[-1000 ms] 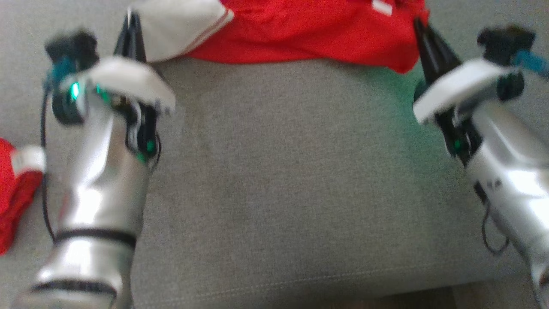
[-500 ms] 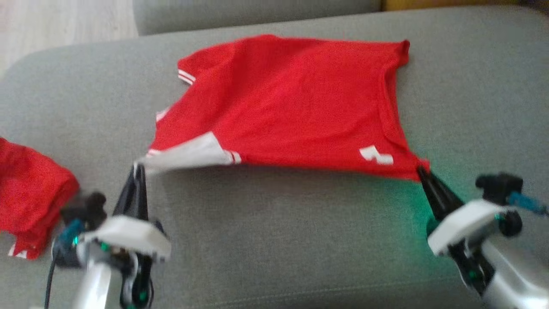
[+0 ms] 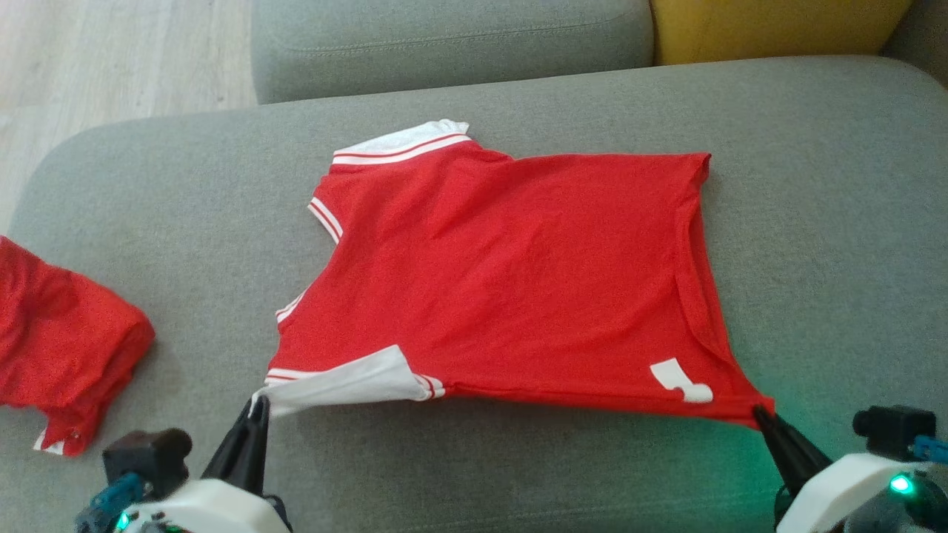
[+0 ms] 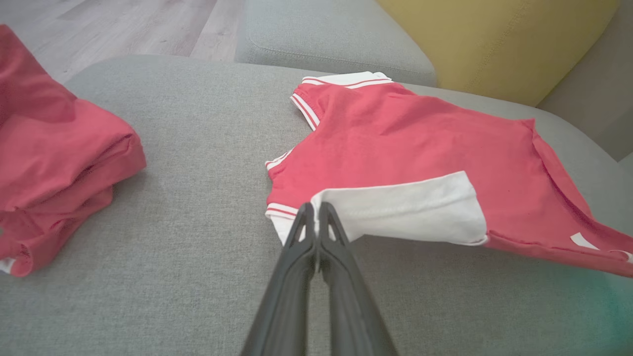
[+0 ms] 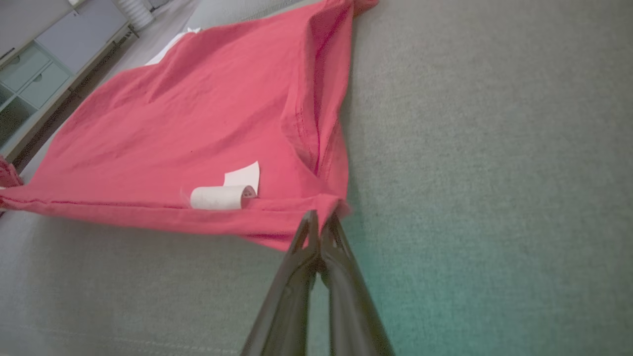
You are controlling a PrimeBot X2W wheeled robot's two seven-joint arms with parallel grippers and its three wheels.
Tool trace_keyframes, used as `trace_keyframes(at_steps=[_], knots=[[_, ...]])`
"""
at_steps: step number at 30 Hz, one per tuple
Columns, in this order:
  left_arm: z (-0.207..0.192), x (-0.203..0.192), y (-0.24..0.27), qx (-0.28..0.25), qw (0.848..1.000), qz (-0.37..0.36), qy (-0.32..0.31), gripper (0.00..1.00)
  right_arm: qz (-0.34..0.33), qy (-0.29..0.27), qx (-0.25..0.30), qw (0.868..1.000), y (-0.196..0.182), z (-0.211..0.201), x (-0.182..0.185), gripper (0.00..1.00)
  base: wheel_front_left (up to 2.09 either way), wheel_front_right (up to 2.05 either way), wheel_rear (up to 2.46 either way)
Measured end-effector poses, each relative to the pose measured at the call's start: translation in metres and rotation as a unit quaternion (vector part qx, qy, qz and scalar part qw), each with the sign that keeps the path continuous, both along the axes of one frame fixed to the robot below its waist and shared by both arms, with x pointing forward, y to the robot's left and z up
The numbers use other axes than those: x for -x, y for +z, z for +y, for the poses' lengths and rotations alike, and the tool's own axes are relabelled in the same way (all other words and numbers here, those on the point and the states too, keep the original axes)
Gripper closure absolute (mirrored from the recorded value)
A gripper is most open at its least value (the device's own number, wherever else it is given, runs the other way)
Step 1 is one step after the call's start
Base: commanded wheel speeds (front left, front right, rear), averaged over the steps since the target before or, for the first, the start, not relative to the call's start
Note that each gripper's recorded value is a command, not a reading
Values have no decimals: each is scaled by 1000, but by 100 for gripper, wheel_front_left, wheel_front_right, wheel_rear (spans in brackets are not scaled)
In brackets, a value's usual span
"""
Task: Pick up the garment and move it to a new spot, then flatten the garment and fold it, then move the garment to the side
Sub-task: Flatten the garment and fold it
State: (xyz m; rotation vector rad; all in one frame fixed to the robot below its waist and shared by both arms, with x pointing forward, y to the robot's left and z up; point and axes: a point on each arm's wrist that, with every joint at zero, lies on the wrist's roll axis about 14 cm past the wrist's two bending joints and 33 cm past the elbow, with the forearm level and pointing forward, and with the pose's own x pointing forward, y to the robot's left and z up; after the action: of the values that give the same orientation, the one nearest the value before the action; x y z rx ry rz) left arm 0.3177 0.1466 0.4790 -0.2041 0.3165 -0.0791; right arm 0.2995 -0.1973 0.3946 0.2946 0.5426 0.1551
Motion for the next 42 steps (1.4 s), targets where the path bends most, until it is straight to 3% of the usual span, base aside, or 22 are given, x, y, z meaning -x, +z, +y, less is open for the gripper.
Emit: trace_keyframes(at_steps=[11, 24, 25, 26, 27, 28, 35, 42], knots=[[-11, -31, -16, -25, 997, 38, -66, 100, 51, -9, 11, 999, 3, 5, -2, 100, 0, 0, 0], [-35, -135, -22, -23, 993, 8, -114, 100, 23, -17, 24, 999, 11, -4, -84, 100, 0, 0, 0], [-38, -140, -22, -18, 993, 5, -117, 81, 25, -17, 22, 999, 8, -3, -87, 100, 0, 0, 0], [-41, -145, -23, -15, 993, 1, -120, 11, 25, -18, 20, 999, 6, -3, -90, 74, 0, 0, 0], [-43, -148, -25, -12, 992, -2, -123, 0, 23, -17, 19, 999, 4, -2, -93, 4, 0, 0, 0], [-45, -152, -27, -8, 992, -7, -123, 0, 21, -18, 18, 999, 3, -1, -95, 0, 0, 0, 0], [-38, -158, -25, 4, 995, -64, -76, 0, -58, -29, 25, 998, 18, -2, -109, 0, 0, 0, 0], [-20, -141, 6, -45, 985, -163, -17, 0, -201, -25, 73, 977, 73, -7, -114, 0, 0, 0, 0]])
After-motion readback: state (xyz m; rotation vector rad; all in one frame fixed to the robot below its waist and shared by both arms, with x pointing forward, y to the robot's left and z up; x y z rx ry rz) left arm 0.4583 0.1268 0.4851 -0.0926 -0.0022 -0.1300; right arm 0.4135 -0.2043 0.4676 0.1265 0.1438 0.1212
